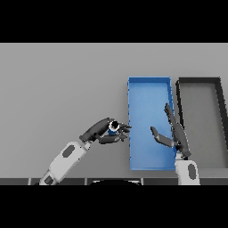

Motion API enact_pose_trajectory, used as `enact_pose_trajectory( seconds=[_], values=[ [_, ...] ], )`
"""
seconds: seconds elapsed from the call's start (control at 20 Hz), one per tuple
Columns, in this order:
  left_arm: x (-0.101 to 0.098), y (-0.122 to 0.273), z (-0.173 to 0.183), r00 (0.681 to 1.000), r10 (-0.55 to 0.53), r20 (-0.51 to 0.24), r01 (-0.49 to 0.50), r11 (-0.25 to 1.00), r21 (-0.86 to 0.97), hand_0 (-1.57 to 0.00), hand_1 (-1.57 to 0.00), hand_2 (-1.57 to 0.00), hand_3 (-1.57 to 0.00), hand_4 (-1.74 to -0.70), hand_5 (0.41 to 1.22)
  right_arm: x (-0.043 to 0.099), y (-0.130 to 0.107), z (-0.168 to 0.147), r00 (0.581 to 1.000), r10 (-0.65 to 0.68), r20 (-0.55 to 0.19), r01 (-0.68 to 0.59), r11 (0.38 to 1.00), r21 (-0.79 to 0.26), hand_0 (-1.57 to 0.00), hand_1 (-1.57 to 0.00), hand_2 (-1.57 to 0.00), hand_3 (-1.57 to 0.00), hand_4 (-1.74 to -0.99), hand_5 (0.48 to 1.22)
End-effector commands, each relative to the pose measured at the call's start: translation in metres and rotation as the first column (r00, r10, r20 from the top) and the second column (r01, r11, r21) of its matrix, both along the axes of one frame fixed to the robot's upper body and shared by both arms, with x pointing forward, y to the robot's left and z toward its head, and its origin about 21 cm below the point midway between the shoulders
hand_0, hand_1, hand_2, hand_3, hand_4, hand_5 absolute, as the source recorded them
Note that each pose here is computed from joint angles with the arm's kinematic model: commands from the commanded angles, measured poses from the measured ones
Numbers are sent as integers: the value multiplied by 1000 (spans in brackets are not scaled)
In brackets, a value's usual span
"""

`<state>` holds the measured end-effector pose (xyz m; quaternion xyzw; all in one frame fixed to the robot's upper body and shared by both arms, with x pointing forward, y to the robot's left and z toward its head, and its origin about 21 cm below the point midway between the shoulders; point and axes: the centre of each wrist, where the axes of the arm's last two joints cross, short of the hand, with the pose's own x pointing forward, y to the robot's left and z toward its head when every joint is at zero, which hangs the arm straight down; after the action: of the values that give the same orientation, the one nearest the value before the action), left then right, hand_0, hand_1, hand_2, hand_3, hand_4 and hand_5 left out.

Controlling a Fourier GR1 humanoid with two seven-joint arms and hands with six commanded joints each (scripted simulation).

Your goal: Pick up the blue pipe and place it into the blue bin.

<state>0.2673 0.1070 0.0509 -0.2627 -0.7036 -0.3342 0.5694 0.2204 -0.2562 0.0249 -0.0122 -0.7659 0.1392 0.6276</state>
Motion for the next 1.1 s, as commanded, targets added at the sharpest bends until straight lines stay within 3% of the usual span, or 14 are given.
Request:
enact_pose_trajectory(
  seconds=[0.0, 0.1, 0.25, 0.5, 0.7, 0.85, 1.05],
  values=[
    [-2, -1, 0, 1000, -4, -2, 4, 1000, -11, -1571, -1571, -1571, -1438, -1731, 1221, 1, 0, 5, 999, 53, -5, -52, 997, 52, 1, 1, 1, 1, -1197, 604],
    [-4, 0, -1, 1000, -5, 7, 6, 1000, -16, -1571, -1571, -1571, -1440, -1731, 1221, 3, -4, 28, 989, 149, 0, -148, 985, 83, 1, 1, 1, 1, -1203, 573],
    [-3, 1, 1, 1000, -12, 15, 12, 1000, -2, -1571, -1571, -1571, -1440, -1731, 1221, 8, -5, 65, 950, 313, 11, -313, 949, 33, 1, 1, 1, 1, -1250, 532],
    [-2, 1, 0, 1000, -6, 1, 6, 1000, 3, -1571, -1571, -1571, -1439, -1732, 1221, 14, 26, 106, 849, 528, 10, -527, 848, -60, 1, 1, 1, 1, -1305, 522],
    [2, -6, 1, 1000, -2, 17, 2, 1000, 20, -1571, -1571, -1571, -1435, -1732, 1221, 23, 47, 138, 770, 638, 5, -632, 763, -133, 1, 1, 1, 1, -1297, 526],
    [2, -4, -2, 1000, -13, 10, 13, 1000, 4, -1571, -1571, -1571, -1437, -1732, 1221, 27, 68, 146, 710, 704, 0, -692, 698, -183, 1, 1, 1, 1, -1304, 532],
    [3, -3, -2, 1000, -26, 18, 26, 1000, -11, -1571, -1571, -1571, -1469, -1730, 1221, 39, 95, 153, 642, 766, -31, -752, 623, -215, 1, 1, 1, 1, -1260, 531]
  ],
)
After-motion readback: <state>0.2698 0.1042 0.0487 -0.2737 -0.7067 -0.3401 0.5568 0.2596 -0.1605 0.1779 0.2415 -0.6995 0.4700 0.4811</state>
